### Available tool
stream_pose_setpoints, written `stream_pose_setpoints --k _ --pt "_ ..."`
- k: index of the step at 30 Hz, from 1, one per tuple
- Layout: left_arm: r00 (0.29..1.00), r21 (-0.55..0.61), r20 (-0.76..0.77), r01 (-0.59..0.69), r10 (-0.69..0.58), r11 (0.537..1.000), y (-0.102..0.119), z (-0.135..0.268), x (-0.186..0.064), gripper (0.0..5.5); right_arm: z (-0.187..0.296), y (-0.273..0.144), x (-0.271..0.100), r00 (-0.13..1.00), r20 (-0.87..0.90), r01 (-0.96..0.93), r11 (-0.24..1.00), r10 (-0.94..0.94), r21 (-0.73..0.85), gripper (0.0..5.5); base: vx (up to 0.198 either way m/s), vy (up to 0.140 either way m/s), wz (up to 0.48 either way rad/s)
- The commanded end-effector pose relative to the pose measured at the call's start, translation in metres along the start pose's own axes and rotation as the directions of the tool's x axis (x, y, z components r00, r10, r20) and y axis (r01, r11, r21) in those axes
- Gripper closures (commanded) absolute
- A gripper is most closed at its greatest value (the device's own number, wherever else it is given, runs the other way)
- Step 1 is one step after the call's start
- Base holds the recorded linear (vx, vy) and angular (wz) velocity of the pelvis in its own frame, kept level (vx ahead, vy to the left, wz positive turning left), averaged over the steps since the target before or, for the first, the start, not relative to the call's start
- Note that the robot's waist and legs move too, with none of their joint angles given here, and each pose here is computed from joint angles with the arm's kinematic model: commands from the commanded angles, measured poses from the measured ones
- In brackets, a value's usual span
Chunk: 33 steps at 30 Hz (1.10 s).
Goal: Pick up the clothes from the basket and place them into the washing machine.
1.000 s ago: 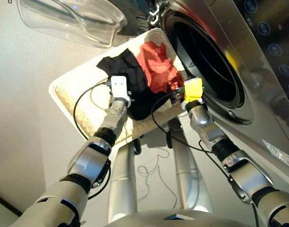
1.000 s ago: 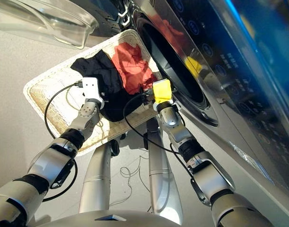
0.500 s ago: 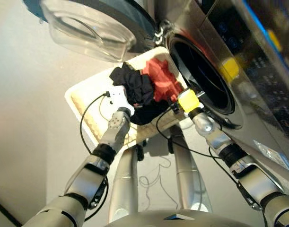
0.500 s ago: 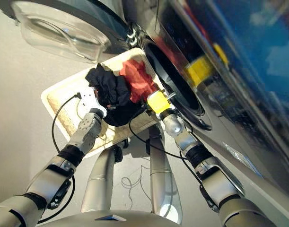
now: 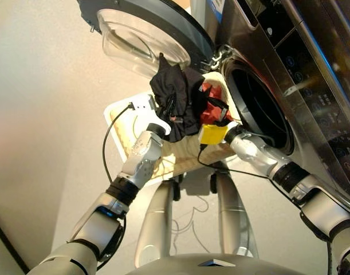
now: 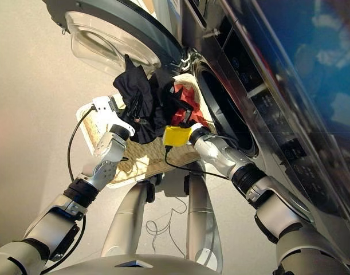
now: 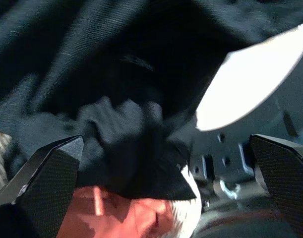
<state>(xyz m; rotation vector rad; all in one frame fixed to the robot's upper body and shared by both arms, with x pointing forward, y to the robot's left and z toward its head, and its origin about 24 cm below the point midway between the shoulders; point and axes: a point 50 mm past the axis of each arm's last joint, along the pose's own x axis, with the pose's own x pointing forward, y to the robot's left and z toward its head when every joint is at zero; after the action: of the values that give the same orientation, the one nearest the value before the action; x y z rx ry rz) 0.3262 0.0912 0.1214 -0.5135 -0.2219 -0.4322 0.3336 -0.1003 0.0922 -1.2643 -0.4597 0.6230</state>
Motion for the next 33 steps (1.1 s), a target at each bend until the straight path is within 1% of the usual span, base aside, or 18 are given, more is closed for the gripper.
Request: stream_pose_setpoints --k 1,2,3,5,7,10,12,13,14,15,18,19,20,21,26,32,33 --pt "0.99 -0.057 0.122 0.083 -0.075 0.995 -0.018 0.02 0.0 5.5 0.03 -0.001 0.01 0.987 0.161 0.022 0.989 0.003 -0.148 0.0 0.0 0.0 0.0" --pt "0.99 -0.057 0.122 0.082 -0.075 0.995 -0.018 0.02 0.0 5.5 0.03 -0.001 0.01 0.987 0.162 0.022 0.988 0.002 -0.15 0.0 0.0 0.0 0.0" --pt "0.988 -0.085 0.133 0.087 -0.075 0.993 -0.021 0.021 0.0 5.5 0.031 -0.002 0.011 0.985 0.172 0.05 0.973 -0.01 -0.227 0.0 0.0 0.0 0.0" --pt "0.988 -0.106 0.137 0.09 -0.075 0.99 -0.024 0.021 0.001 5.5 0.032 0.002 0.013 0.986 0.169 0.049 0.974 -0.011 -0.221 0.0 0.0 0.0 0.0" --pt "0.986 -0.164 0.143 0.107 -0.084 0.981 -0.033 0.02 0.002 5.5 0.037 0.001 0.02 0.983 0.173 0.107 0.963 -0.064 -0.248 0.0 0.0 0.0 0.0" --pt "0.983 -0.211 0.147 0.139 -0.109 0.968 -0.043 0.021 0.001 5.5 0.044 -0.003 0.03 0.975 0.182 0.176 0.942 -0.127 -0.286 0.0 0.0 0.0 0.0" --pt "0.98 -0.231 0.141 0.167 -0.137 0.958 -0.049 0.02 -0.002 5.5 0.05 -0.006 0.038 0.968 0.201 0.21 0.924 -0.15 -0.321 0.0 0.0 0.0 0.0" --pt "0.981 -0.231 0.14 0.167 -0.137 0.959 -0.049 0.02 -0.002 5.5 0.05 -0.006 0.038 0.968 0.202 0.211 0.923 -0.151 -0.321 0.0 0.0 0.0 0.0" --pt "0.978 -0.248 0.125 0.195 -0.169 0.949 -0.054 0.017 -0.005 5.5 0.056 -0.01 0.046 0.964 0.218 0.224 0.91 -0.153 -0.35 0.0 0.0 0.0 0.0" --pt "0.978 -0.247 0.125 0.195 -0.169 0.949 -0.054 0.017 -0.005 5.5 0.056 -0.01 0.046 0.964 0.219 0.225 0.91 -0.154 -0.35 0.0 0.0 0.0 0.0" --pt "0.974 -0.288 0.103 0.225 -0.204 0.931 -0.062 0.012 -0.007 5.5 0.061 -0.018 0.053 0.955 0.235 0.262 0.891 -0.183 -0.37 0.0 0.0 0.0 0.0" --pt "0.973 -0.303 0.099 0.23 -0.21 0.925 -0.065 0.01 -0.007 5.5 0.061 -0.023 0.054 0.949 0.236 0.285 0.884 -0.208 -0.369 1.12 0.0 0.0 0.0" --pt "0.973 -0.303 0.099 0.231 -0.21 0.925 -0.066 0.011 -0.007 5.5 0.061 -0.023 0.054 0.949 0.236 0.285 0.884 -0.208 -0.369 4.96 0.0 0.0 0.0" --pt "0.972 -0.315 0.091 0.234 -0.216 0.92 -0.068 0.008 -0.007 5.5 0.057 -0.027 0.054 0.946 0.217 0.306 0.882 -0.24 -0.358 5.5 0.0 0.0 0.0" --pt "0.972 -0.315 0.09 0.236 -0.219 0.919 -0.068 0.009 -0.009 5.5 0.051 -0.031 0.051 0.938 0.183 0.339 0.883 -0.293 -0.324 5.5 0.0 0.0 0.0" --pt "0.98 -0.304 0.085 0.2 -0.183 0.931 -0.06 0.008 -0.012 5.5 0.041 -0.029 0.045 0.937 0.127 0.349 0.898 -0.326 -0.268 5.5 0.0 0.0 0.0" --pt "0.981 -0.301 0.085 0.192 -0.174 0.934 -0.059 0.008 -0.012 4.59 0.037 -0.027 0.043 0.936 0.101 0.351 0.903 -0.337 -0.246 5.5 0.0 0.0 0.0"
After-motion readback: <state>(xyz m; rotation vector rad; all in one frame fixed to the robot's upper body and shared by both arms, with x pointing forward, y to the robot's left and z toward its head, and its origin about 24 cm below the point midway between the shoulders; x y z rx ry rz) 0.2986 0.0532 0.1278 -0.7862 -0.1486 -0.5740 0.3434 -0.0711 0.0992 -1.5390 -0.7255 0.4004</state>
